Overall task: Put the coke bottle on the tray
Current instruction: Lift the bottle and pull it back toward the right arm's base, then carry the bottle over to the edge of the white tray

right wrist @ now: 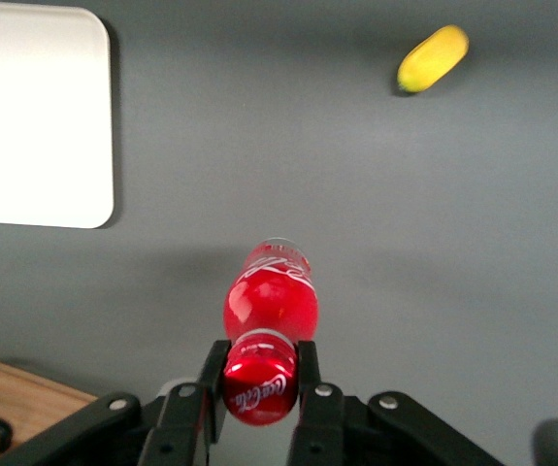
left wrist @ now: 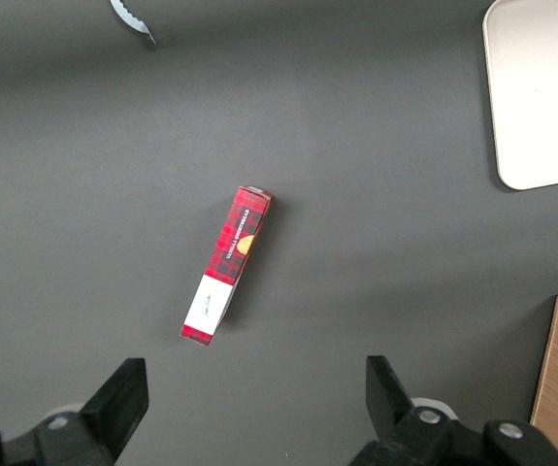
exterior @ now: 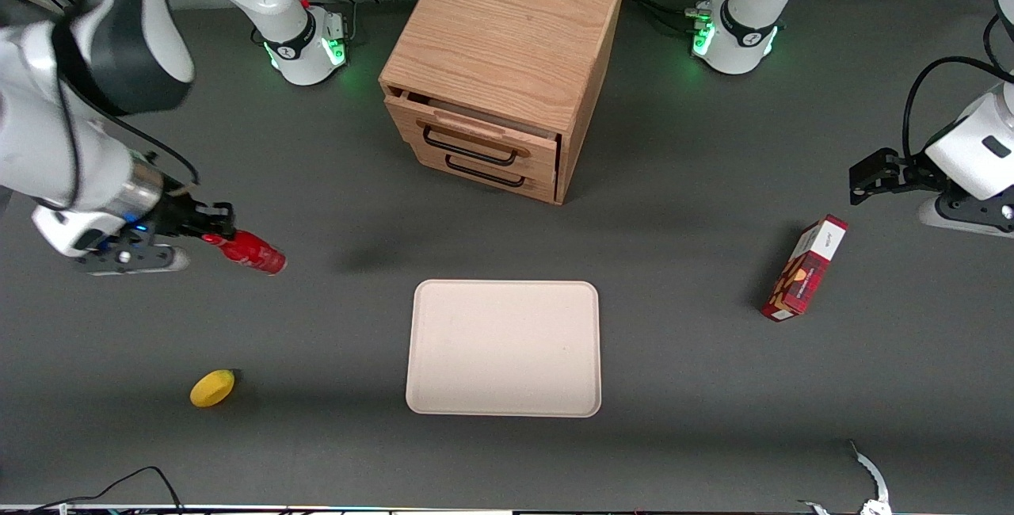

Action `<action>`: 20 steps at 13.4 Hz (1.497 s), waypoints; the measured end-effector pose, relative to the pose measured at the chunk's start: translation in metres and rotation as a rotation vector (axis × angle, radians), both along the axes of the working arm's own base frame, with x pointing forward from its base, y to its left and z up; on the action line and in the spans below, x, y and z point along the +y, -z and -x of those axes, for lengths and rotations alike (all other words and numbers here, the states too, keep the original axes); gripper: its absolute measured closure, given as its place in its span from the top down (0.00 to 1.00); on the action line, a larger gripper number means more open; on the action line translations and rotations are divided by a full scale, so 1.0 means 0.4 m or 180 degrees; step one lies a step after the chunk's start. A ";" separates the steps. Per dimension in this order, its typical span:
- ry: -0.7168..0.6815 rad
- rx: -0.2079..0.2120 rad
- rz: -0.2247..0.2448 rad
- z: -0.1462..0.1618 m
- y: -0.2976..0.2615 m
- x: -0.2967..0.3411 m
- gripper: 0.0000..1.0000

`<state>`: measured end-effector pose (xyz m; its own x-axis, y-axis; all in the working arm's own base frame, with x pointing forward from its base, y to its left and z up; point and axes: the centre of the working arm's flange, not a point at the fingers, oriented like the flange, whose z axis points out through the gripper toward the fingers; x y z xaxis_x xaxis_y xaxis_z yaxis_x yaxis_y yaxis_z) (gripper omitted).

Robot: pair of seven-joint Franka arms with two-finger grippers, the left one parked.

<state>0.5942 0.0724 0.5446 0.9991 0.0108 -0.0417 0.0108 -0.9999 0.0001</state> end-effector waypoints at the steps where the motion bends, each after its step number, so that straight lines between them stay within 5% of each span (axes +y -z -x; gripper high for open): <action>1: 0.0015 -0.0012 -0.0001 0.002 -0.054 -0.008 0.31; 4: 0.0019 -0.0063 -0.0008 0.011 -0.156 -0.011 0.31; 9: -0.0011 -0.0006 -0.0026 -0.031 -0.117 0.042 0.31; 20: 0.0358 -0.0027 -0.0064 -0.049 0.082 0.586 0.31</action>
<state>0.6136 0.3068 0.5117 0.9943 -0.1006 -0.0342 -0.1014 -0.9946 -0.0203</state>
